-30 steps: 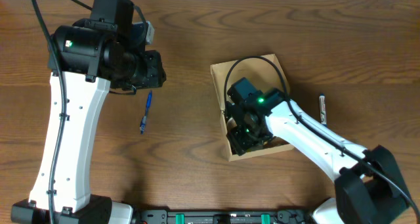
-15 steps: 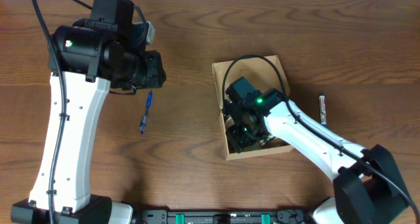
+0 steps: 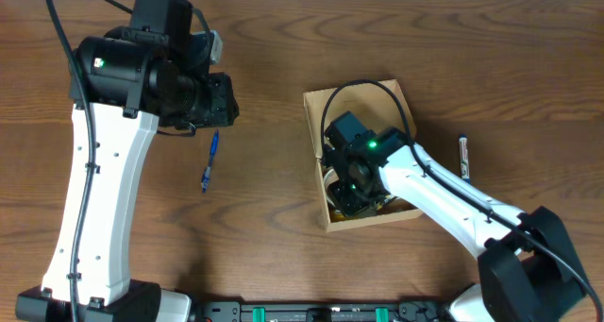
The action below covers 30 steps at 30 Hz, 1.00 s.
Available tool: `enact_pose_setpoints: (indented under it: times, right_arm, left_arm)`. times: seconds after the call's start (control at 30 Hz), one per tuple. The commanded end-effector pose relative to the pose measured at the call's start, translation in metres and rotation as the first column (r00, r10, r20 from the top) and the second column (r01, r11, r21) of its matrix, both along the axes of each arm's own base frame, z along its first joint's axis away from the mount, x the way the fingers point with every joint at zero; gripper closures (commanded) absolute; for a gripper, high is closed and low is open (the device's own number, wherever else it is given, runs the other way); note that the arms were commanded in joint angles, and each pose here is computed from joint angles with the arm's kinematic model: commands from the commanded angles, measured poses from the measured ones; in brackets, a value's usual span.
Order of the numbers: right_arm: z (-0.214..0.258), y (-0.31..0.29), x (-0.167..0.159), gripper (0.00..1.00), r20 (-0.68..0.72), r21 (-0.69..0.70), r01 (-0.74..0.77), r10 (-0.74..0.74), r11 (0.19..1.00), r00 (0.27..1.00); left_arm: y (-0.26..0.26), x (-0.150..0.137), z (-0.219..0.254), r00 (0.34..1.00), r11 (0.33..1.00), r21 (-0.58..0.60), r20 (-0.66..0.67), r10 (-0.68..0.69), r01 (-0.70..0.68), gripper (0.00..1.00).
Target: Pack container
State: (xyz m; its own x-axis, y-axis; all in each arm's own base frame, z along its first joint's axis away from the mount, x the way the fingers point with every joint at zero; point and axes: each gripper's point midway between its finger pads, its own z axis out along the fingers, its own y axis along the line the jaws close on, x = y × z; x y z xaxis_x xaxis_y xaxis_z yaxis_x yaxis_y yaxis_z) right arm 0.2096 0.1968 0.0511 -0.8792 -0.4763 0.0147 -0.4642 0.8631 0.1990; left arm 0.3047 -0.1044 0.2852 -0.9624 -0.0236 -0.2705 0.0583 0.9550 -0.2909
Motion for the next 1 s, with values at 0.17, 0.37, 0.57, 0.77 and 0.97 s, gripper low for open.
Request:
enact_pose_setpoints:
  times: [0.17, 0.37, 0.57, 0.77, 0.97]
  right_arm:
    - [-0.002, 0.001, -0.008, 0.98, -0.036, 0.0, -0.007, 0.007, 1.0, 0.999]
    - [-0.001, 0.003, -0.015, 0.99, -0.071, 0.013, 0.005, -0.004, 1.0, 0.997]
    - [0.0, -0.004, -0.025, 0.99, -0.115, -0.019, 0.016, -0.018, 1.0, 0.993]
    - [0.0, -0.003, -0.031, 0.98, -0.132, -0.025, 0.016, -0.019, 1.0, 0.991]
    - [0.0, 0.006, -0.036, 0.98, -0.124, -0.027, 0.0, -0.003, 1.0, 0.992]
  left_arm:
    - [-0.001, -0.003, 0.004, 1.0, 1.0, -0.009, 0.01, -0.013, 0.013, 0.58]
    - [-0.001, -0.003, 0.004, 1.0, 1.0, -0.009, 0.01, -0.013, 0.013, 0.58]
    - [-0.001, -0.003, 0.004, 1.0, 1.0, -0.009, 0.01, -0.013, 0.013, 0.58]
    - [0.0, -0.002, 0.004, 1.0, 1.0, 0.0, 0.016, -0.01, 0.01, 0.58]
    - [0.001, -0.001, 0.004, 1.0, 1.0, 0.007, 0.021, -0.007, 0.007, 0.57]
